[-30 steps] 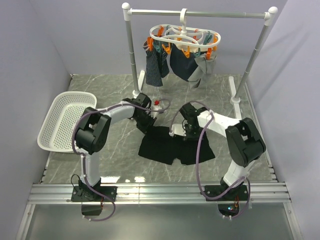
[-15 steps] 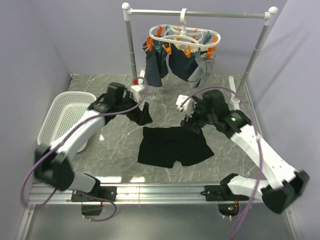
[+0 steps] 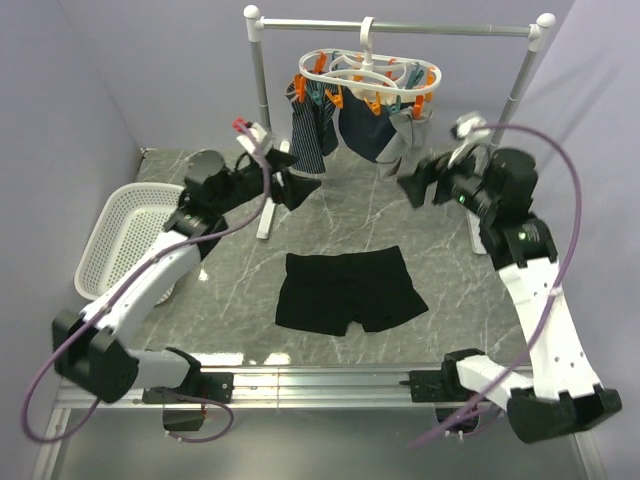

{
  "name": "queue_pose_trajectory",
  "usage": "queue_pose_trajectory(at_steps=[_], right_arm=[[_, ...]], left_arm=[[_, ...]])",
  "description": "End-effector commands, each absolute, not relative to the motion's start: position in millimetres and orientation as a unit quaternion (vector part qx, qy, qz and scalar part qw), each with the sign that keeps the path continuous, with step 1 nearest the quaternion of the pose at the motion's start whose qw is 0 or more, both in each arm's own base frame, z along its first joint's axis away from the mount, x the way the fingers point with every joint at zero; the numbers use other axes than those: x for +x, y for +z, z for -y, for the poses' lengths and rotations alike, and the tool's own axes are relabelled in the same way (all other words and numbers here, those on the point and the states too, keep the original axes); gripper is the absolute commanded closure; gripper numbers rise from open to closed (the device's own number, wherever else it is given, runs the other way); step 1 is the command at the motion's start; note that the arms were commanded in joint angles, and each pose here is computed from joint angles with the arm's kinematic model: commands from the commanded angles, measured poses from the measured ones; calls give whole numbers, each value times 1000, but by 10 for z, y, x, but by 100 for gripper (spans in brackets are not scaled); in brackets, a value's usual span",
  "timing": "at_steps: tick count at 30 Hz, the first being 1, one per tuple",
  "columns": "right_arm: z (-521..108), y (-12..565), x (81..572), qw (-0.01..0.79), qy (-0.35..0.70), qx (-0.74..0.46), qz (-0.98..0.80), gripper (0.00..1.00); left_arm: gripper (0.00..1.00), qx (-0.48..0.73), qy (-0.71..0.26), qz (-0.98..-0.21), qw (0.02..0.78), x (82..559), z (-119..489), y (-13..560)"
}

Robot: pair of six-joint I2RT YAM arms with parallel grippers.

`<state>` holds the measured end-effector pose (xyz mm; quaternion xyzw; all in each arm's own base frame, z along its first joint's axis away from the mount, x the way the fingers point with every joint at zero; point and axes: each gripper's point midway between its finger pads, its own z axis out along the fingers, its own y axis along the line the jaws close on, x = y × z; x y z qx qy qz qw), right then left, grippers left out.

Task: Clip the underwear to the hanger

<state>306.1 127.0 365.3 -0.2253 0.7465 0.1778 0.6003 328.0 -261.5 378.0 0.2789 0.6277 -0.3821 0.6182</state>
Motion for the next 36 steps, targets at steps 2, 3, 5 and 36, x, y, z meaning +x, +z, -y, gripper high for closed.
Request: queue_pose_trajectory(at_steps=[2, 3, 5, 36], right_arm=[[-1283, 4447, 3317, 657, 282, -160, -680, 11], [-1276, 4500, 3350, 663, 289, -151, -674, 13], [-1255, 4587, 3453, 680, 289, -148, -657, 17], [-1104, 4831, 3566, 703, 296, -136, -632, 41]], left_arm=[[15, 322, -407, -499, 694, 3269, 3127, 4265], [18, 317, -390, -480, 719, 3329, 3182, 4357], [33, 323, -395, -467, 722, 3411, 3442, 4342], [73, 222, -358, -347, 838, 4572, 4587, 4271]])
